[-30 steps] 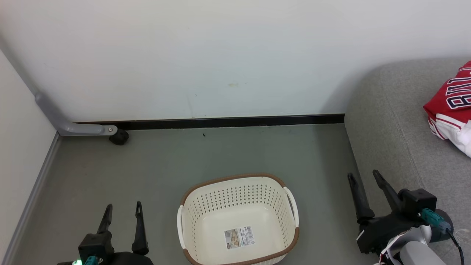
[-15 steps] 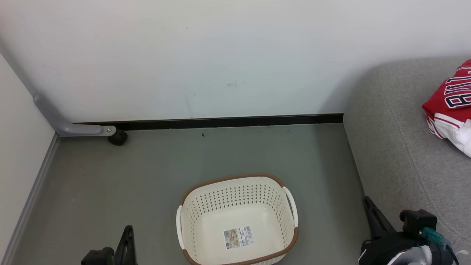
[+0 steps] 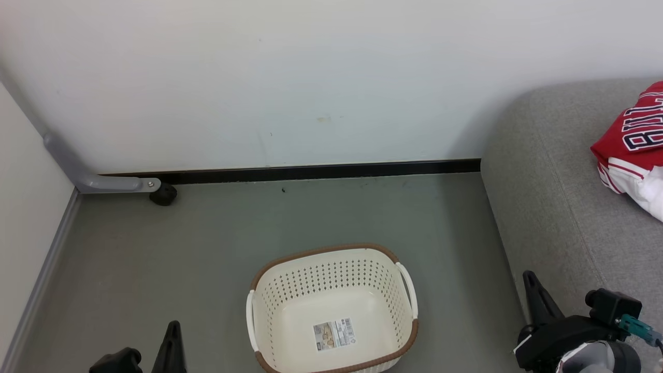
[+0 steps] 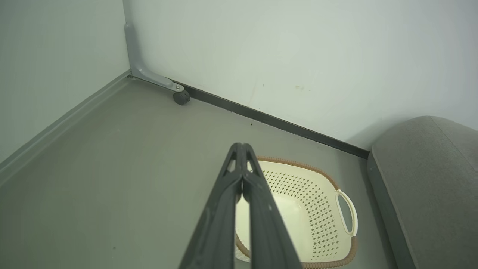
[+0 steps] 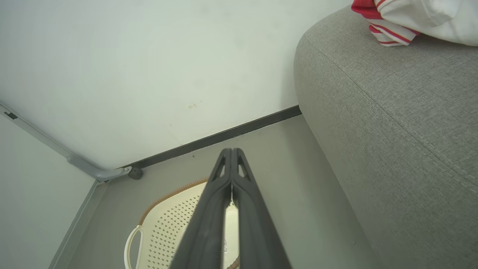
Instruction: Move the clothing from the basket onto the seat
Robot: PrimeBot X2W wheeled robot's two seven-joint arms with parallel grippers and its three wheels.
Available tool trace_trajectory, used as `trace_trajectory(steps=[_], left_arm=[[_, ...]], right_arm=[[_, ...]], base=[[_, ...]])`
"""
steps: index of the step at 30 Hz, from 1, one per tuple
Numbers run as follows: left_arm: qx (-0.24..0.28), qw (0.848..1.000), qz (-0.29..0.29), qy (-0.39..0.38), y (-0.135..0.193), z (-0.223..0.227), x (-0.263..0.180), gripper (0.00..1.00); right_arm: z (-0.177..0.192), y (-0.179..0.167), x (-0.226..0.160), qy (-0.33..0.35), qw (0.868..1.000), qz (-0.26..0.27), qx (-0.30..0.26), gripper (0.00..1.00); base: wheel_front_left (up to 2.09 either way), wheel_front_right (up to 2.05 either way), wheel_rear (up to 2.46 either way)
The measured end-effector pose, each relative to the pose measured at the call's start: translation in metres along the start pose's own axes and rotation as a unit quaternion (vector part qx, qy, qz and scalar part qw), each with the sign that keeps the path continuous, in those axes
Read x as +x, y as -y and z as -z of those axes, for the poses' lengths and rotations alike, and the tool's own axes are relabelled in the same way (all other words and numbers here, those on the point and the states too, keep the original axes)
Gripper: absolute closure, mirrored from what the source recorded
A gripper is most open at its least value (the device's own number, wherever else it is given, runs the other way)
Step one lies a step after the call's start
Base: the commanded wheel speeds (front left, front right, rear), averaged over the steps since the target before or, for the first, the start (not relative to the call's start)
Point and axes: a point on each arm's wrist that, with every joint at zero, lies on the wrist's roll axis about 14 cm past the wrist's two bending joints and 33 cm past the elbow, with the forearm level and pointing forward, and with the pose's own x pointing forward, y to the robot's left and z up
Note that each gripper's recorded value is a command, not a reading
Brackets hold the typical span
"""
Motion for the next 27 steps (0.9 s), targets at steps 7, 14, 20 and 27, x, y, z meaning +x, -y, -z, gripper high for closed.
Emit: trace_trajectory(steps=[7, 14, 20, 27], left_arm=[[-0.045, 0.999, -0.003, -0.007, -0.001, 0.0, 0.001, 1.0], [-0.093, 0.996, -0.001, -0.012, 0.001, -0.002, 0.003, 1.0], [-0.136, 0.991, 0.003, -0.013, 0.003, -0.006, 0.006, 1.0], [-0.189, 0.982, 0.008, -0.017, 0.006, -0.008, 0.008, 1.0]], right_arm=[[-0.005, 0.003, 0.001, 0.004, 0.999, 0.008, 0.045, 1.0], [-0.011, 0.007, 0.001, 0.011, 0.995, 0.016, 0.099, 1.0], [-0.014, 0.011, 0.001, 0.014, 0.989, 0.023, 0.143, 1.0], [-0.016, 0.016, -0.001, 0.016, 0.98, 0.031, 0.194, 1.0]], base=[[0.0, 0.0, 0.0], [0.0, 0.0, 0.0], [0.0, 0.0, 0.0], [0.0, 0.0, 0.0]])
